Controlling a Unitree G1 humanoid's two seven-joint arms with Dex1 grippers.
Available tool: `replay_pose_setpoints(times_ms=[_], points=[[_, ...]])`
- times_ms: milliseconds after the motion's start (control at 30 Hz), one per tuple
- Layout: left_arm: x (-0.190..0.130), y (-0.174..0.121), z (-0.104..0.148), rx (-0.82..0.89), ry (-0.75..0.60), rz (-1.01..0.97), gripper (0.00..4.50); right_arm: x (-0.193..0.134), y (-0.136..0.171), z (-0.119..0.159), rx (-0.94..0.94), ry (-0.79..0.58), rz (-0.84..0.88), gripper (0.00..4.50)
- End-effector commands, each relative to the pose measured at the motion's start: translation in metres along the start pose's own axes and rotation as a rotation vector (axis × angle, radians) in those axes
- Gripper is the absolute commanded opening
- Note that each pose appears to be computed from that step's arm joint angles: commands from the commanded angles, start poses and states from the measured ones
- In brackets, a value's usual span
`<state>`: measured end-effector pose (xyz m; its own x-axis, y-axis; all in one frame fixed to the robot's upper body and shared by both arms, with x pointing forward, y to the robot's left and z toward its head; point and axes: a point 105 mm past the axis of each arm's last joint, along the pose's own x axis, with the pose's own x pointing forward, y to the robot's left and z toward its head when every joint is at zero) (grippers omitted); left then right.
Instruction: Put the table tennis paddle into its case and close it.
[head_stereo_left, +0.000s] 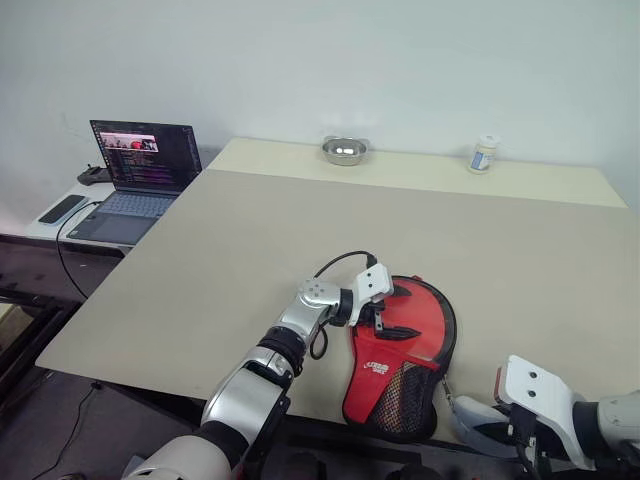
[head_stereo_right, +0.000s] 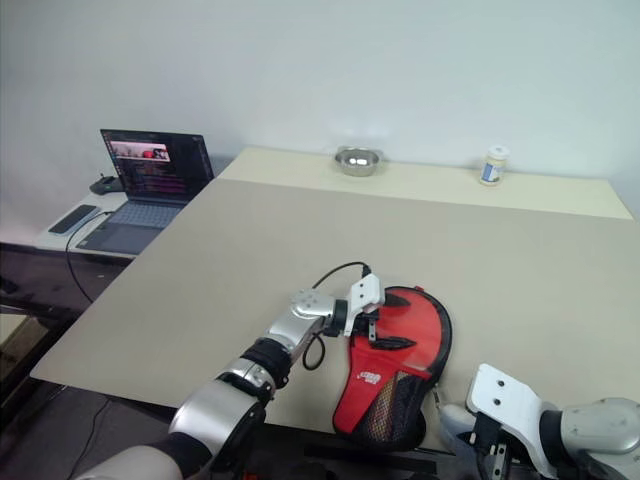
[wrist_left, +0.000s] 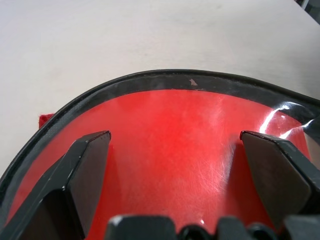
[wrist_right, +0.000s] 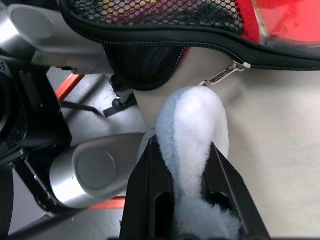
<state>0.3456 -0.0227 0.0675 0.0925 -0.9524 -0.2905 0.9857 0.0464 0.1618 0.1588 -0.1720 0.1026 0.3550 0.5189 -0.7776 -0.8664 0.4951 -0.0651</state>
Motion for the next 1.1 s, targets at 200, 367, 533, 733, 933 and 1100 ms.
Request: replay_pose_setpoints(times_ms=[200, 367, 533, 733, 933, 1100], points=[[-0.002, -0.011, -0.034, -0.079, 0.093, 0.009, 4.50, -0.016, -0.030, 0.026, 0.072, -0.094, 0.014, 1.76], [-0.005, -0.001, -0.018, -0.045, 0.032, 0.054, 4.50, -0.042, -0.062, 0.056, 0.103, -0.213, -0.043, 3.48], [-0.011, 0.006, -0.002, -0.004, -0.018, 0.071, 4.50, -0.051, -0.093, 0.085, 0.140, -0.362, -0.117, 3.48], [-0.026, 0.010, 0.026, 0.056, -0.103, 0.048, 4.50, -0.016, -0.140, 0.088, 0.264, -0.438, -0.262, 3.48], [-0.060, 0.002, 0.052, 0.061, -0.154, -0.022, 4.50, 0.026, -0.156, 0.080, 0.334, -0.442, -0.316, 3.48], [-0.089, -0.019, 0.058, -0.002, -0.123, -0.127, 4.50, 0.045, -0.158, 0.075, 0.414, -0.464, -0.312, 3.48]])
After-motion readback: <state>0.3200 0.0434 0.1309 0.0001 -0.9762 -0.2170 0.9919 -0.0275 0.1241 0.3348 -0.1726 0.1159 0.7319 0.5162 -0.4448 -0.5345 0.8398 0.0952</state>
